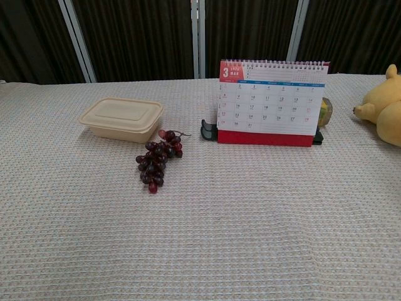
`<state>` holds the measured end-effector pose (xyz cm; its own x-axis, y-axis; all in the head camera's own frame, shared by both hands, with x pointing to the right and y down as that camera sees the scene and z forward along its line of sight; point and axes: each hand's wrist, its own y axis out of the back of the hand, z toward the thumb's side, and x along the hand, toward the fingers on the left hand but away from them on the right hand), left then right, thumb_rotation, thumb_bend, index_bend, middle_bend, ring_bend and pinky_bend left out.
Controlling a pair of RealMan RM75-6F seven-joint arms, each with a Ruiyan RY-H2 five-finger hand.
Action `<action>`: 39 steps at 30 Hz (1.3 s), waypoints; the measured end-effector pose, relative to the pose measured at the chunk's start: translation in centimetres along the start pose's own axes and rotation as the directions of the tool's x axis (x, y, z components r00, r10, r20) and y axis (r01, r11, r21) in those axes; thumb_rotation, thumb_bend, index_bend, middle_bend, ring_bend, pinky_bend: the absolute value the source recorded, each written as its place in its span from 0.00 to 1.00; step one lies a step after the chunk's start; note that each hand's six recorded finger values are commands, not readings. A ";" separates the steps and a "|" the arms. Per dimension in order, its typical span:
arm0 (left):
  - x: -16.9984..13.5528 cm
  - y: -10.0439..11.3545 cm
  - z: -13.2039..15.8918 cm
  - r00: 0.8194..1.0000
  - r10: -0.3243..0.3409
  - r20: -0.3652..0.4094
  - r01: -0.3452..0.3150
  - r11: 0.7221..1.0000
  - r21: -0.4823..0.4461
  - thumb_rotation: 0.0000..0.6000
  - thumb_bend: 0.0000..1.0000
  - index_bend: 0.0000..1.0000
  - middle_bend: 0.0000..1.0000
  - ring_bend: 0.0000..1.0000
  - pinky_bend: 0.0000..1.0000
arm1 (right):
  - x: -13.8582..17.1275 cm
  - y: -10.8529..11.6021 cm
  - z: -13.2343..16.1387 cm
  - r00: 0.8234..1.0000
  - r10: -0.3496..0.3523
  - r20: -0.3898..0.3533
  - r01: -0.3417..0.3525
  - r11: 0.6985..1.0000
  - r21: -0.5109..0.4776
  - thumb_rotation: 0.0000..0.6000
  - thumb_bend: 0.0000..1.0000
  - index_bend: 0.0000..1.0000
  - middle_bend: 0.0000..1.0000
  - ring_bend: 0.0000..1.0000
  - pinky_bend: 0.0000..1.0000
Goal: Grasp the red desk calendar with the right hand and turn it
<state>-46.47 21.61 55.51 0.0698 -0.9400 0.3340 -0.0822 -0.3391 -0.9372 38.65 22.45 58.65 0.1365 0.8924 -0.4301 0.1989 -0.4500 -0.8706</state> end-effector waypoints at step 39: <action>0.4 0.9 0.5 0.999 0.029 0.022 -0.028 0.999 -0.025 1.00 0.12 0.00 0.00 0.00 0.00 | -8.2 -7.2 7.0 0.887 0.459 0.046 -0.187 0.450 -0.873 1.00 0.43 0.03 0.80 0.76 0.62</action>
<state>-45.98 20.99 54.77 0.0897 -0.9483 0.3044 -0.1093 -0.3131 -0.9434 29.27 18.60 66.83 0.1675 0.5871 -0.7920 0.9115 -0.3984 -0.1025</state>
